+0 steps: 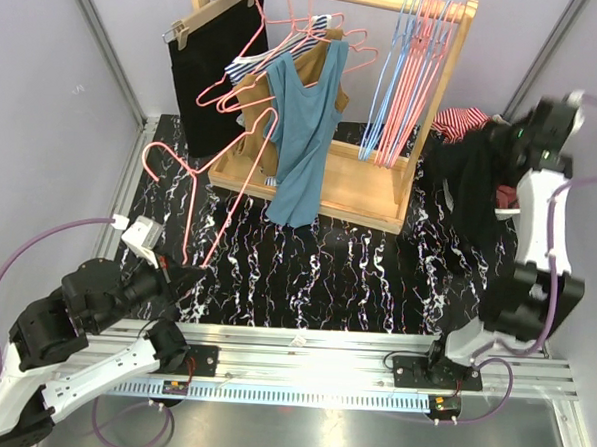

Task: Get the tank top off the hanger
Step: Place the tank top into the basket

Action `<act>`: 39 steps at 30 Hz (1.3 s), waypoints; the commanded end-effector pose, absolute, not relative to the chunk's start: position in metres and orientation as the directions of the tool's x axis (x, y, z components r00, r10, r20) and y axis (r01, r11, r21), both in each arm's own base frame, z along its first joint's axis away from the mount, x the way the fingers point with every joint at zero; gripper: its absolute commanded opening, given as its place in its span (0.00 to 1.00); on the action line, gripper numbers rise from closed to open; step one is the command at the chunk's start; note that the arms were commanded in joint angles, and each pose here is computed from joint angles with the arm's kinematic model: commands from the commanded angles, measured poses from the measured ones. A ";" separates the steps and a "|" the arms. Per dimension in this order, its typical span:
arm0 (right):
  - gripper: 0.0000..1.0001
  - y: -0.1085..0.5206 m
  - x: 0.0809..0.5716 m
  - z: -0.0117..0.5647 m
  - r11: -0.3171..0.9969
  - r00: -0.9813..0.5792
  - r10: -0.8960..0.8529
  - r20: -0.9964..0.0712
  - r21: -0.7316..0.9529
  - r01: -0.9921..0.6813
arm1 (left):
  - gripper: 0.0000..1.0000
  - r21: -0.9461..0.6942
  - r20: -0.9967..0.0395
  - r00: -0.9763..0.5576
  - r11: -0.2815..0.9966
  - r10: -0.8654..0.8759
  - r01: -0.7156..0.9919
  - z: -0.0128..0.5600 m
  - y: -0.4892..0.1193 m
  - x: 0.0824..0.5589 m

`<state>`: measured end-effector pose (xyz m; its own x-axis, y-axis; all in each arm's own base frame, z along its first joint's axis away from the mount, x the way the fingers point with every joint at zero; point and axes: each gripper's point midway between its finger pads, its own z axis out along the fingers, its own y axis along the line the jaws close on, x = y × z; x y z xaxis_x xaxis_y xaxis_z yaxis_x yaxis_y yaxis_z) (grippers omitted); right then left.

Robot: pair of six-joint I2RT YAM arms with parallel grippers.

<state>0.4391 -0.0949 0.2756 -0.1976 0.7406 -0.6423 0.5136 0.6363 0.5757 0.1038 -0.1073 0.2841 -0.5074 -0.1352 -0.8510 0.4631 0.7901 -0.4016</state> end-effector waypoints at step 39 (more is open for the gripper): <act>1.00 -0.121 0.500 0.324 0.658 -0.188 0.711 -0.678 0.546 0.519 | 0.00 -0.542 -0.719 -0.691 0.682 -0.074 0.491 0.219 -0.146 0.077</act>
<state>0.5346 -0.1387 0.2634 -0.2791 0.7021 -0.6552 0.5825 0.6662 0.4657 0.0858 -0.1358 0.2141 -0.6749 -0.0595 -0.7355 0.4630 0.7420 -0.4849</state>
